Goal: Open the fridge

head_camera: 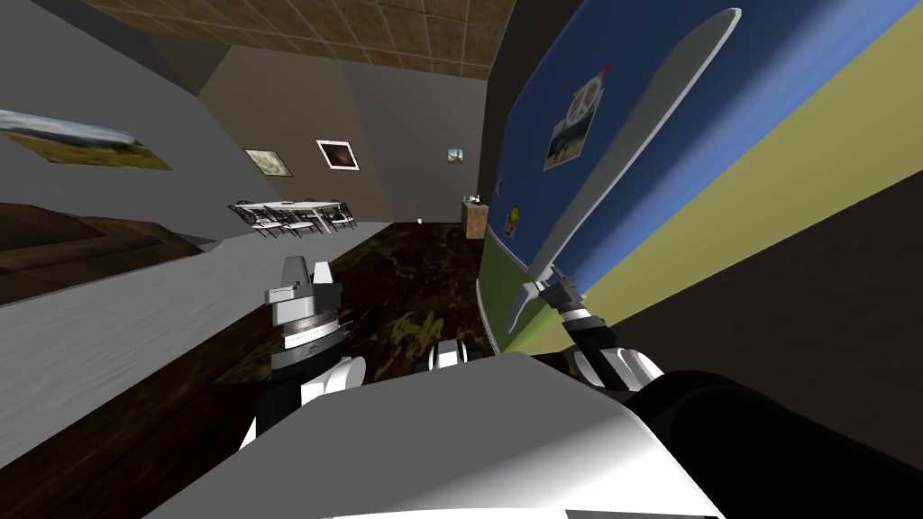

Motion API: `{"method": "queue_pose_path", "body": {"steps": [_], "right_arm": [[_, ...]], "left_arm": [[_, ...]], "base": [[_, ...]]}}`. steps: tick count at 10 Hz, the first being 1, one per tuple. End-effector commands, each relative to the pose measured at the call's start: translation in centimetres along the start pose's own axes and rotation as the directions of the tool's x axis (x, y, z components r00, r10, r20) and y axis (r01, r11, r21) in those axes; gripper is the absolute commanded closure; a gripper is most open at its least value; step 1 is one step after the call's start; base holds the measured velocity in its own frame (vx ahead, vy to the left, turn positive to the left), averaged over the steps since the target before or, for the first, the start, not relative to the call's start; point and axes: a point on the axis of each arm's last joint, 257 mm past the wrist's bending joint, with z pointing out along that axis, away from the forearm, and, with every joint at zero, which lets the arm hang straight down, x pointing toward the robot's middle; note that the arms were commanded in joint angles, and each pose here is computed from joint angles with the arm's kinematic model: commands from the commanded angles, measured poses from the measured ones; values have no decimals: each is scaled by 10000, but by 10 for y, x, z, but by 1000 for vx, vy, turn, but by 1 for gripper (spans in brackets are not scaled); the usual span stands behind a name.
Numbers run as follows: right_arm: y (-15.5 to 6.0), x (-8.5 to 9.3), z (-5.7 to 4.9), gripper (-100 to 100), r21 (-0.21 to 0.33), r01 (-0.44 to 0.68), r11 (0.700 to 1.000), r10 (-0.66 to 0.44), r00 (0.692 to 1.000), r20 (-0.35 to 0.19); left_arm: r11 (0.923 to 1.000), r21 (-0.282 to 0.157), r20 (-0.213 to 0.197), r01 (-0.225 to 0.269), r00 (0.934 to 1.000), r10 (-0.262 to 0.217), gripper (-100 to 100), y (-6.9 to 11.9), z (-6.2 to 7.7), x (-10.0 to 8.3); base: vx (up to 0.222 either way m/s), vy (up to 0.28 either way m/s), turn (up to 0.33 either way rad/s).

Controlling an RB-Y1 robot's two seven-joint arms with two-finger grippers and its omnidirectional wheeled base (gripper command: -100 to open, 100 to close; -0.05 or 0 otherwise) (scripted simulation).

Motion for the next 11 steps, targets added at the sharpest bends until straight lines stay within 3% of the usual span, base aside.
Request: {"method": "queue_pose_path", "body": {"steps": [1,5,10,11], "right_arm": [[1,12,-4,100,-7,92,10000,-92,9988,-476],[-3,25,-8,100,78,234,9997,-224,9943,-1046],[-11,52,-19,100,192,514,9985,-460,9747,-2187],[-11,52,-19,100,192,514,9985,-460,9747,-2187]], "left_arm": [[10000,1,1,1,10000,-1,0,0,0,0],[10000,0,1,1,10000,-1,0,0,0,0],[10000,1,1,1,10000,-1,0,0,0,0],[10000,1,1,1,10000,-1,0,0,0,0]], "base": [[119,248,-73],[118,266,-65],[153,286,-72],[116,312,-34]]}}
